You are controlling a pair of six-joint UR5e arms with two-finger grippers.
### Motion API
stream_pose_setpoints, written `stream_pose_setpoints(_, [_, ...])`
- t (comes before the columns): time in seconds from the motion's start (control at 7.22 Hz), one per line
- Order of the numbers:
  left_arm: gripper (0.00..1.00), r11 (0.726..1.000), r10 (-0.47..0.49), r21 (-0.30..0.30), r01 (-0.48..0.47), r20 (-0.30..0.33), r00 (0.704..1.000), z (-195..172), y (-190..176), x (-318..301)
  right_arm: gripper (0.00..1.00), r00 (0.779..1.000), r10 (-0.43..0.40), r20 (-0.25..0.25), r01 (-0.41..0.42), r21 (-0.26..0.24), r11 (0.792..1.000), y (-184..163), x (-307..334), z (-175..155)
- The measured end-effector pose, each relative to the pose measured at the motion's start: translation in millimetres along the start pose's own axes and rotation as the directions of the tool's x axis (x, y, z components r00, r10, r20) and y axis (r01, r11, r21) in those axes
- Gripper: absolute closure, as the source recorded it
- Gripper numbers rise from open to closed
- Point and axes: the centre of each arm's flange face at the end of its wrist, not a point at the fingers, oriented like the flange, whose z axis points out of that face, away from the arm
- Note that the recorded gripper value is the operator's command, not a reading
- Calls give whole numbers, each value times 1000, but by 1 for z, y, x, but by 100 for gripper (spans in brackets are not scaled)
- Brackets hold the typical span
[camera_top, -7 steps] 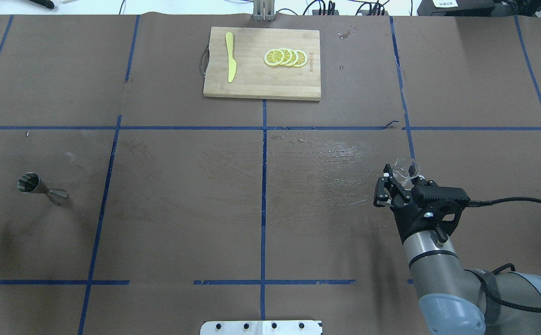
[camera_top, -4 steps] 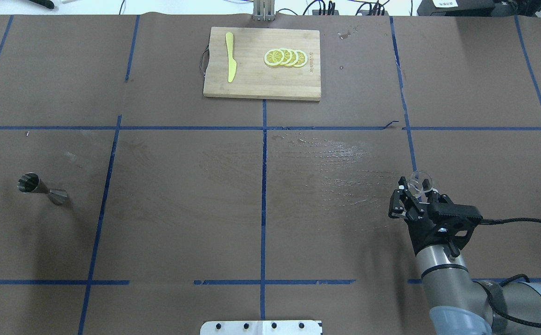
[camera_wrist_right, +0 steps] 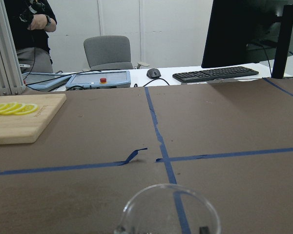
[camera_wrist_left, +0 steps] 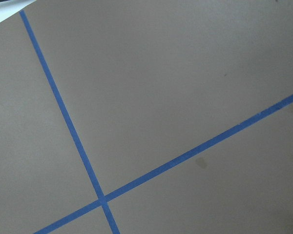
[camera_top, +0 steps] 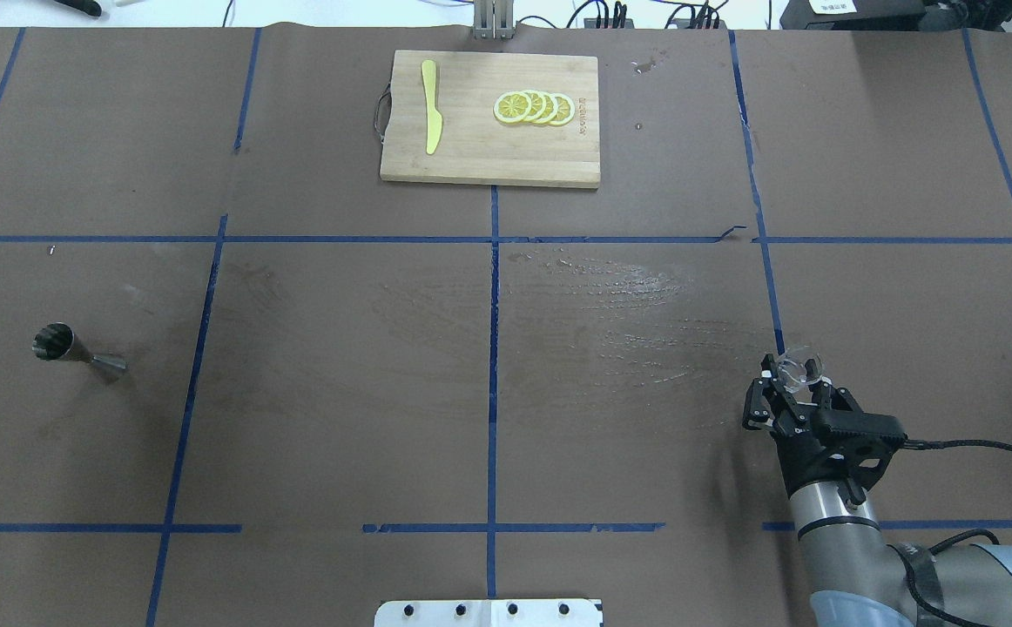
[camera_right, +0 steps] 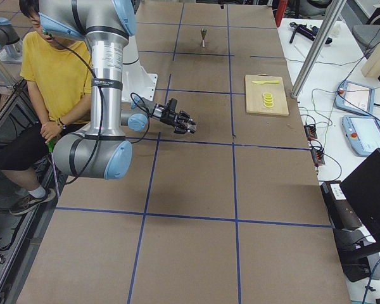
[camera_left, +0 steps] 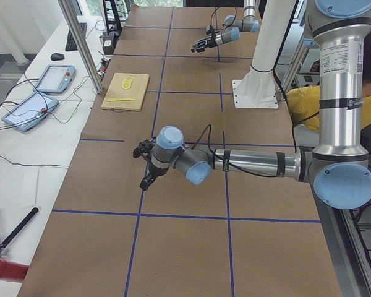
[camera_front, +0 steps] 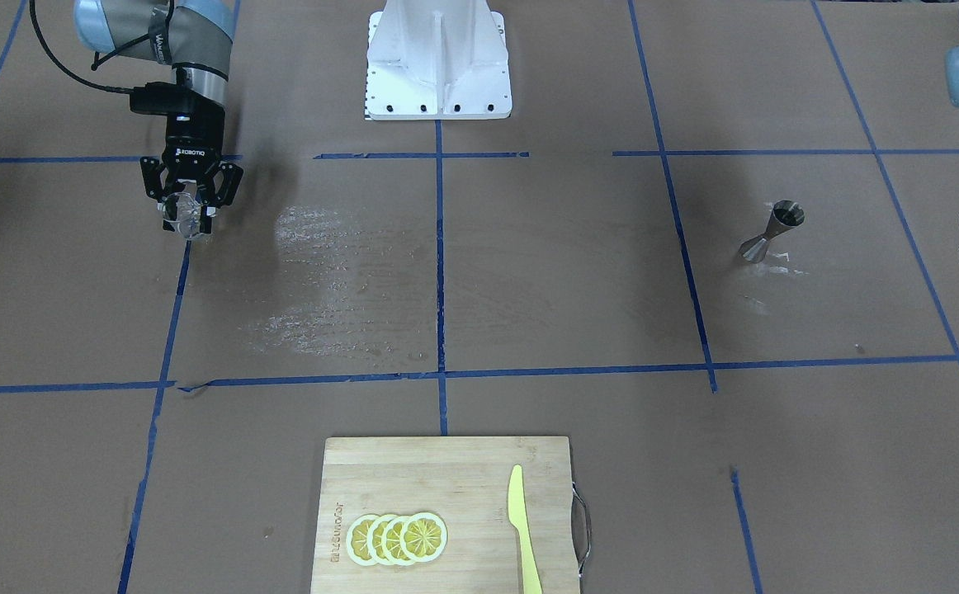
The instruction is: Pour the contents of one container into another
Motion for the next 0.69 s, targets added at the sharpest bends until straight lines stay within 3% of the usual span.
stream_pose_setpoints(0.69, [0,1000,-10,-2,10,1,1000,-9,-5,3,100,999,-13,-33,12,-17,1000,18,20,11])
